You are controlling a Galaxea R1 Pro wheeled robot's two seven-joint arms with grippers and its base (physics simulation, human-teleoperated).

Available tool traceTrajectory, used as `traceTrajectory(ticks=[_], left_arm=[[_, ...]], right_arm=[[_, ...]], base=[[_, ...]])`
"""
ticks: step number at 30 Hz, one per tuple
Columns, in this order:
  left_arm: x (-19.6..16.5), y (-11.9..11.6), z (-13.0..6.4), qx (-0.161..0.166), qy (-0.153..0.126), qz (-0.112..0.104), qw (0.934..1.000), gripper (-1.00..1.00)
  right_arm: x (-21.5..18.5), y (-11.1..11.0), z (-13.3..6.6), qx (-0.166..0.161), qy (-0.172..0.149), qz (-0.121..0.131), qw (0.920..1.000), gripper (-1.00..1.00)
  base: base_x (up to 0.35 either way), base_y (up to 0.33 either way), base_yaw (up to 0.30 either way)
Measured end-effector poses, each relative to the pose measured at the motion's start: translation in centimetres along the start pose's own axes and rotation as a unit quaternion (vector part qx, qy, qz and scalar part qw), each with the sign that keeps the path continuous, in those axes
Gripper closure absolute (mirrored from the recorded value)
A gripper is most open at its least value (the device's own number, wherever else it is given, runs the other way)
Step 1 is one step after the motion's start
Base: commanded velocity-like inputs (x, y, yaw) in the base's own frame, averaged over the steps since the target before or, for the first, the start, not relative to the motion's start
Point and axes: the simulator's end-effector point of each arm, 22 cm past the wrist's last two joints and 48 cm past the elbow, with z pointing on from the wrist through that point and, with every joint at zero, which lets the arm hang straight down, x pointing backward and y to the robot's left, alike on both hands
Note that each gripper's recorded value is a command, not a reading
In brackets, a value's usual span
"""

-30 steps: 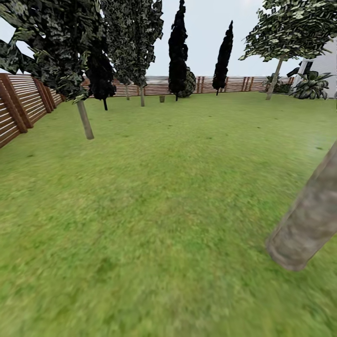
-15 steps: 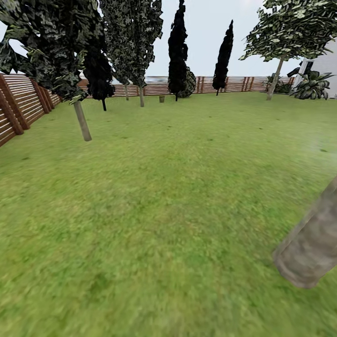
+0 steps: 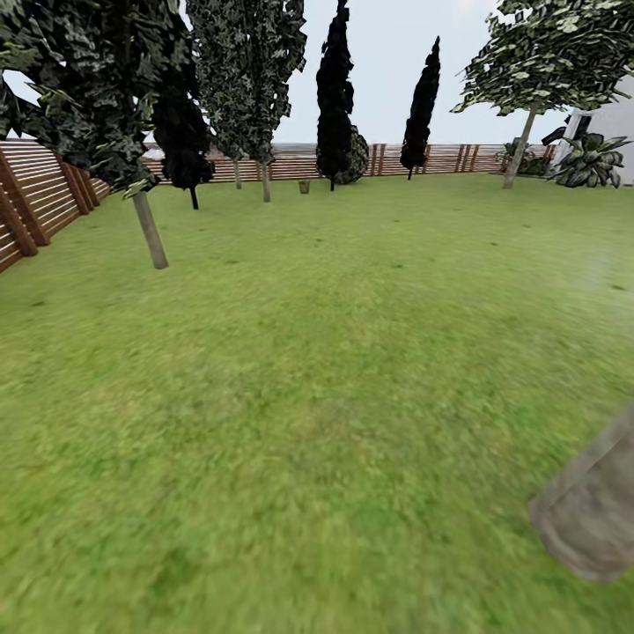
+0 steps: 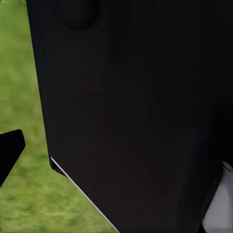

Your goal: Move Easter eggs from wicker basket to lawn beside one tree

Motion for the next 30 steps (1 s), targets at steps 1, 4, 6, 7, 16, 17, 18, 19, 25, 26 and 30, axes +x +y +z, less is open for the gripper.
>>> traceTrajectory(ticks=[1, 4, 6, 7, 16, 17, 18, 19, 25, 26, 30], left_arm=[[0.00, 0.00, 0.00, 0.000, 0.000, 0.000, 1.0000, -1.00], [0.00, 0.00, 0.00, 0.000, 0.000, 0.000, 1.0000, -1.00], [0.00, 0.00, 0.00, 0.000, 0.000, 0.000, 1.0000, -1.00], [0.00, 0.00, 0.00, 0.000, 0.000, 0.000, 1.0000, -1.00], [0.00, 0.00, 0.00, 0.000, 0.000, 0.001, 1.0000, -1.00], [-0.01, 0.00, 0.00, 0.000, 0.000, 0.001, 1.0000, -1.00], [-0.01, 0.00, 0.00, 0.000, 0.000, 0.001, 1.0000, -1.00], [-0.01, 0.00, 0.00, 0.000, 0.000, 0.001, 1.0000, -1.00], [-0.02, -0.07, 0.00, 0.000, -0.001, 0.001, 1.0000, -1.00], [-0.03, -0.10, 0.00, 0.001, -0.001, 0.000, 1.0000, -1.00], [-0.03, -0.07, 0.00, 0.000, -0.001, 0.001, 1.0000, -1.00]], right_arm=[[-0.37, 0.03, -0.02, 0.000, -0.010, 0.000, 0.9999, -1.00], [-0.58, 0.05, -0.03, -0.001, -0.016, 0.000, 0.9999, -1.00], [-0.62, 0.06, -0.03, -0.001, -0.017, 0.000, 0.9999, -1.00], [-0.63, 0.08, -0.03, -0.001, -0.017, 0.000, 0.9999, -1.00], [-0.67, 0.11, -0.03, -0.001, -0.018, -0.001, 0.9998, -1.00], [-0.69, 0.11, -0.03, -0.001, -0.018, -0.001, 0.9998, -1.00], [-0.71, 0.11, -0.03, -0.001, -0.019, -0.001, 0.9998, -1.00], [-0.74, 0.10, -0.03, -0.001, -0.019, -0.001, 0.9998, -1.00], [-0.91, 0.10, -0.02, -0.002, -0.021, -0.001, 0.9998, -1.00], [-0.92, 0.10, -0.02, -0.002, -0.021, -0.001, 0.9998, -1.00], [-0.92, 0.10, -0.02, -0.002, -0.021, -0.001, 0.9998, -1.00]], base=[[0.327, 0.000, 0.000], [0.327, 0.000, 0.000], [0.327, 0.000, 0.000], [0.327, 0.000, 0.000], [0.327, 0.000, 0.000], [0.327, 0.000, 0.000], [0.327, 0.000, 0.000], [0.327, 0.000, 0.000], [0.327, 0.000, 0.000], [0.327, 0.000, 0.000], [0.327, 0.000, 0.000]])
